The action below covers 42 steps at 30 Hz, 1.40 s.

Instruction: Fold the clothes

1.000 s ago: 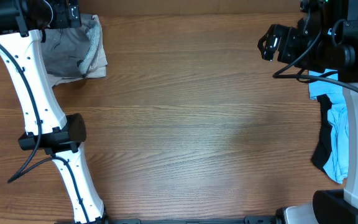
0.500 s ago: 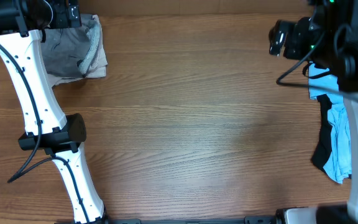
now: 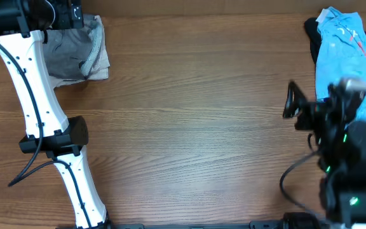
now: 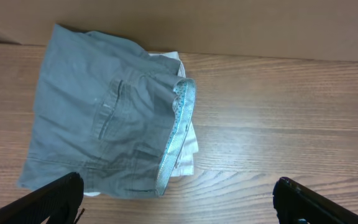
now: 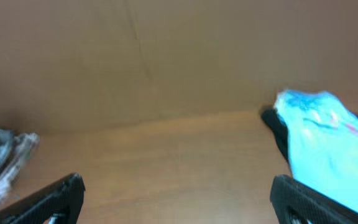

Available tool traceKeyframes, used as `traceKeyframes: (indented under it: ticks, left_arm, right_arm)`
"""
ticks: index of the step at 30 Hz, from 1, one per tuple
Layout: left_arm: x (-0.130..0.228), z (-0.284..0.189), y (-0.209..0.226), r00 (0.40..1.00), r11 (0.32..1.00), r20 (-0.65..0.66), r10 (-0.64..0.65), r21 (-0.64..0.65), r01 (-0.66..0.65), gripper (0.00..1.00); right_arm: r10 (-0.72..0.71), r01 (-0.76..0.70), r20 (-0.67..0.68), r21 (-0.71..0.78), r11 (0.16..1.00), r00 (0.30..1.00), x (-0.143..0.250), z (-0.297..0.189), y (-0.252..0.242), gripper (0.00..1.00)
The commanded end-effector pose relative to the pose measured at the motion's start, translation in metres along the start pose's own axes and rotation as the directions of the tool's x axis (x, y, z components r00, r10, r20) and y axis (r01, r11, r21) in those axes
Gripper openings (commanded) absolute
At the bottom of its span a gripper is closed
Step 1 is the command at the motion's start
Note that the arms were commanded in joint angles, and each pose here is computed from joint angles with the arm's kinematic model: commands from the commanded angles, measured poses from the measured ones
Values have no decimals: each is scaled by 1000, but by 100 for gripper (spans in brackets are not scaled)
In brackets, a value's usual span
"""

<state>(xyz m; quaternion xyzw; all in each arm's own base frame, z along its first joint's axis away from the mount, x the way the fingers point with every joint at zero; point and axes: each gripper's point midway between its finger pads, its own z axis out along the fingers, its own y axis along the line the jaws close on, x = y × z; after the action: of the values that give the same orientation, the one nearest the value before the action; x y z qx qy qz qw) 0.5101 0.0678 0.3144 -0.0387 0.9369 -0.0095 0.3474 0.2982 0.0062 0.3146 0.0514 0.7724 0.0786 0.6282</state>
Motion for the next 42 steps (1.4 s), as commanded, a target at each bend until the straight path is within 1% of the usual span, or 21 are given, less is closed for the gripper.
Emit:
traceKeyframes:
  ticks: [1,6,8,10,18,25,27,42]
  left_arm:
    - [-1,2,-6,1000,1000,4,-3,19,3,100]
    - [-1,2,-6,1000,1000,4,-3,19,3,100]
    - [-1,2,-6,1000,1000,4,-3,19,3,100]
    - [-1,2,-6,1000,1000,4,-3,19,3,100]
    - [-1,2,-6,1000,1000,4,-3,19,3,100]
    - [-1,2,-6,1000,1000,4,-3,19,3,100]
    - [-1,2,-6,1000,1000,4,-3,19,3,100]
    - [-1,2,-6,1000,1000,4,-3,19,3,100]
  right_arm:
    - [3,-3,67,-8,1000,998,41,-15,-13,100]
    - [-15,20,211,-23,1000,977,75,-27,-22,100]
    - [-22,32,251,-37,999,968,90,-30,-24,100]
    - [-25,39,262,-45,998,965,100,-29,-26,100]
    - [-23,31,248,-29,999,968,128,-24,-33,100]
    - [-16,6,221,44,999,975,138,-25,-44,100]
    - [-11,0,192,56,998,981,145,-24,-47,100]
    - [-11,-2,195,64,998,981,145,-24,-48,100]
